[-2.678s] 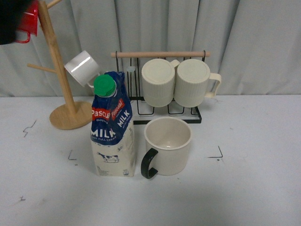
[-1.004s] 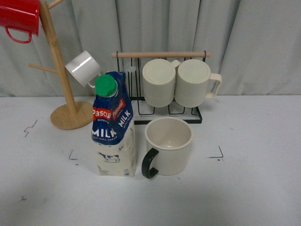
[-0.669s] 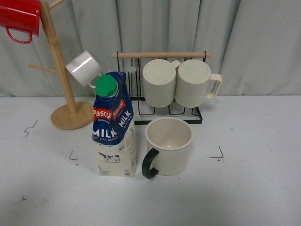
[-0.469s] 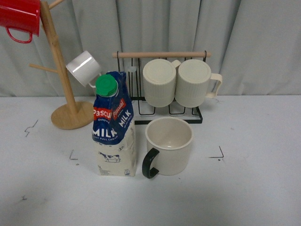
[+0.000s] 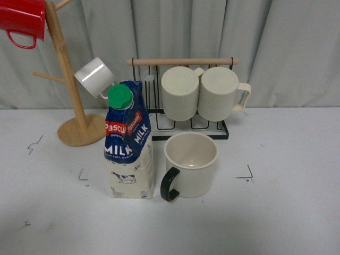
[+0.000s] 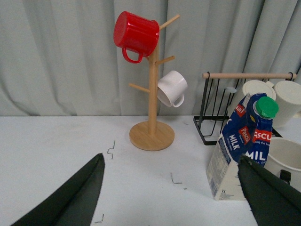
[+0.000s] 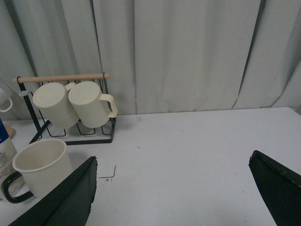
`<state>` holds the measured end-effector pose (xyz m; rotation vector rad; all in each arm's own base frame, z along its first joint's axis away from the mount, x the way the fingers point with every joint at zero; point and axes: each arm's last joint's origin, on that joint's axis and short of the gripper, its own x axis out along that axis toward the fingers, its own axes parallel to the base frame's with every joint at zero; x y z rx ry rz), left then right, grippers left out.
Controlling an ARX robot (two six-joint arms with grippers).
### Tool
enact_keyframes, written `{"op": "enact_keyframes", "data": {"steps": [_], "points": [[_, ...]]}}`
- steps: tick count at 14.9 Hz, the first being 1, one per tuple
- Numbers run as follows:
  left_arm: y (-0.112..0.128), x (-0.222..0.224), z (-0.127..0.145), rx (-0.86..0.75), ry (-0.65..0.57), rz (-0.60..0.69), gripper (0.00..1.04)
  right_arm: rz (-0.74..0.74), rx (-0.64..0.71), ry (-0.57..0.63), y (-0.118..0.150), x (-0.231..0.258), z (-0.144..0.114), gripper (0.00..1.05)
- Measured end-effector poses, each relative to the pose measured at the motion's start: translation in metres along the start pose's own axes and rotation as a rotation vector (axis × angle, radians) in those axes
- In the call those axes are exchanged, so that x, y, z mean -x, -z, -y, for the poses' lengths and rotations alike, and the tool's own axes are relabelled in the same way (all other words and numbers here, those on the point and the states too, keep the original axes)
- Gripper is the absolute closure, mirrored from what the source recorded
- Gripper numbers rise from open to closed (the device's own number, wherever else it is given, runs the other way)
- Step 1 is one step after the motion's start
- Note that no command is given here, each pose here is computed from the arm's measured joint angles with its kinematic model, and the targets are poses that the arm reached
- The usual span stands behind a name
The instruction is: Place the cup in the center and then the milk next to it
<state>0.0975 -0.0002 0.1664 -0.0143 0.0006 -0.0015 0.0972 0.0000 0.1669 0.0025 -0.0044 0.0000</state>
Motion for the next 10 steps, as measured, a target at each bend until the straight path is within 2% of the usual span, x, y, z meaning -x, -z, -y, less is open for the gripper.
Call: {"op": "enact_keyframes", "data": {"steps": [1,2,10], "points": [[0.0,0.0,0.0,0.0,0.0,0.0,0.1,0.0,0.0,0.0,0.0,0.0,0.0,0.06],[0.0,0.0,0.0,-0.001,0.0,0.0,0.05,0.0,0.0,0.0,0.0,0.0,0.0,0.06],[0.0,0.0,0.0,-0.001,0.0,0.0,0.07,0.0,0.0,0.0,0.0,0.0,0.0,0.06]]}}
